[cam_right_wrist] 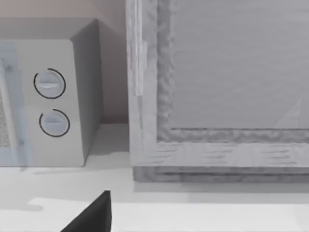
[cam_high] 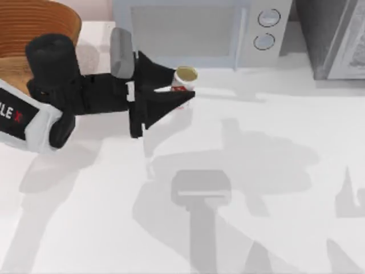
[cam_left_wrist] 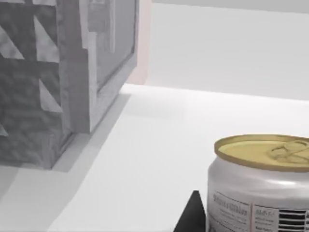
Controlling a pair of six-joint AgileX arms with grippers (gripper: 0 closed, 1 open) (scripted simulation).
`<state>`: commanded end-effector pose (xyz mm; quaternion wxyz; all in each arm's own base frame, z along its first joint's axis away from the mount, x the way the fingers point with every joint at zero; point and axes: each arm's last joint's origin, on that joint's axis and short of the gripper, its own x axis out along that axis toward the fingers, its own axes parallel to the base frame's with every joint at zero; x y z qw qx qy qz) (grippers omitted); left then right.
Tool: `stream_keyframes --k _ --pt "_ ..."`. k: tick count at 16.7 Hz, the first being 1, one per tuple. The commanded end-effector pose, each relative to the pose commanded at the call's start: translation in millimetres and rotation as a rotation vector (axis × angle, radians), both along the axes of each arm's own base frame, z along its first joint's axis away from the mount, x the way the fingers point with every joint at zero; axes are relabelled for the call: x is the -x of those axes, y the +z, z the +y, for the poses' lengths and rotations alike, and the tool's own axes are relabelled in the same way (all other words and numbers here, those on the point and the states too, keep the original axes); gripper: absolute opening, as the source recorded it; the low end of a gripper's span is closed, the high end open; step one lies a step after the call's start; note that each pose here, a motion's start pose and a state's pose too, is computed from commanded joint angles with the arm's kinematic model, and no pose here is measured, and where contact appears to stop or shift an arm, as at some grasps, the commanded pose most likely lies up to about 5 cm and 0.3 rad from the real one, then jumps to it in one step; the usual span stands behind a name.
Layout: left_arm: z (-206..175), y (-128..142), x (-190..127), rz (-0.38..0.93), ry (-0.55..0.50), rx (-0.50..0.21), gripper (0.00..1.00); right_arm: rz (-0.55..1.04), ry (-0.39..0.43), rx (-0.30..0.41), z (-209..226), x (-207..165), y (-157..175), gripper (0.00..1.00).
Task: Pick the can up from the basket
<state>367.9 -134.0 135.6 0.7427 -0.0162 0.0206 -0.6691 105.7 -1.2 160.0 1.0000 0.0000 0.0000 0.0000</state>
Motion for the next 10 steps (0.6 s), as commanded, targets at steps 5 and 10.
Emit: stream_keyframes --k 5,10 --pt "-9 -68 -23 -0.005 -0.101 0.002 0.00 0.000 0.000 0.000 0 0 0 1.00" --pt "-5 -114 -35 -0.047 -0.124 0.006 0.00 0.000 0.000 0.000 0 0 0 1.00"
